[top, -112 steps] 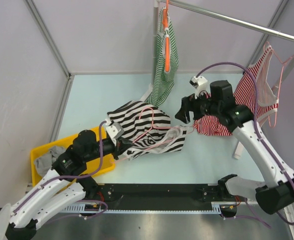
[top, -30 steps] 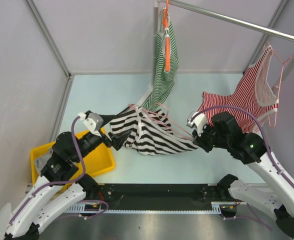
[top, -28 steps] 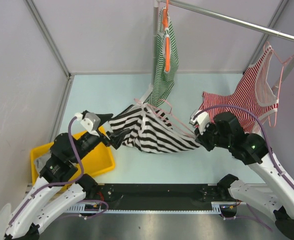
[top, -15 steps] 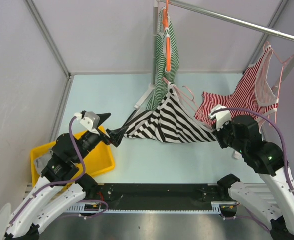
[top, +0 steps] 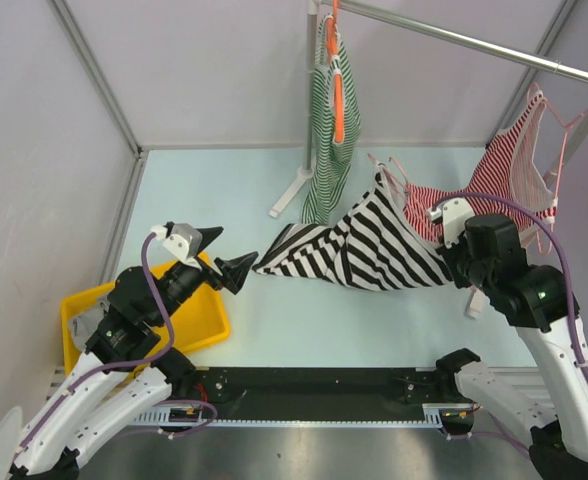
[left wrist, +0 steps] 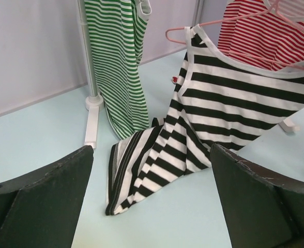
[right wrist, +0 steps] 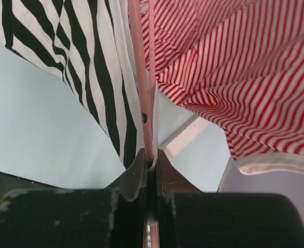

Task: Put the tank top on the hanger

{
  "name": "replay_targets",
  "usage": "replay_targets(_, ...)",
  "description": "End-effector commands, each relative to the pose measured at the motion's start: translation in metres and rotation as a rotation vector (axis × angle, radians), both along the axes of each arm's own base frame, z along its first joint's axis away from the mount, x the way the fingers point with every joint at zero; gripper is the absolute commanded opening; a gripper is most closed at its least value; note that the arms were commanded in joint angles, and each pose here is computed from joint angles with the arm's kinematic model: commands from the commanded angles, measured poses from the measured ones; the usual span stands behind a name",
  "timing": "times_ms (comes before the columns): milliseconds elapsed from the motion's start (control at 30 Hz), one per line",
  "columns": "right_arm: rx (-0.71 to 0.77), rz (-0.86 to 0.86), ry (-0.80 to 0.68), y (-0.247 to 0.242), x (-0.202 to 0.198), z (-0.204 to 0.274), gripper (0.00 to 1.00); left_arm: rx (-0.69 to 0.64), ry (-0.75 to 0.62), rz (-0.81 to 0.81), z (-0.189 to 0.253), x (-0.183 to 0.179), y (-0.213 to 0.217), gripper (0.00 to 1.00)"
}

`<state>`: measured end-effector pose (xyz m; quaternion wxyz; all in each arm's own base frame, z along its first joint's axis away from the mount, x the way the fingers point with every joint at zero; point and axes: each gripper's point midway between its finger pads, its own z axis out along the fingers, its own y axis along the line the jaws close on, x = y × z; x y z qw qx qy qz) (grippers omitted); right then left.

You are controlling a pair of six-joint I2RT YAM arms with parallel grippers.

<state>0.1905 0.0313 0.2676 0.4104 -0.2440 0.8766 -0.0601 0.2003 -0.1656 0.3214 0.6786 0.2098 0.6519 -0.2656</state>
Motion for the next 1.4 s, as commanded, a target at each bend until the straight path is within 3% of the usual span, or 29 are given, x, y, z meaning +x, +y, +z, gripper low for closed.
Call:
replay_targets(0,-0.028,-0.153,-0.096,-0.029,-0.001,0.040,0.00,-0.026,-0.015,-0.007,0.007,0.000,-0.002,0.99)
replay_targets(300,-0.039,-0.279,-0.133,-0.045,0.005,0.080,0.00,-0.032,-0.030,-0.016,0.011,-0.004,-0.001,1.00)
replay_targets(667,0.064,-0.356,-0.272,-0.046,0.015,0.148,0.00,-0.036,-0.035,-0.022,0.011,-0.008,0.001,0.99)
replay_targets(1367,0.300,-0.334,-0.293,-0.032,0.097,0.179,0.00,-0.045,-0.043,-0.048,0.012,-0.015,0.001,0.99)
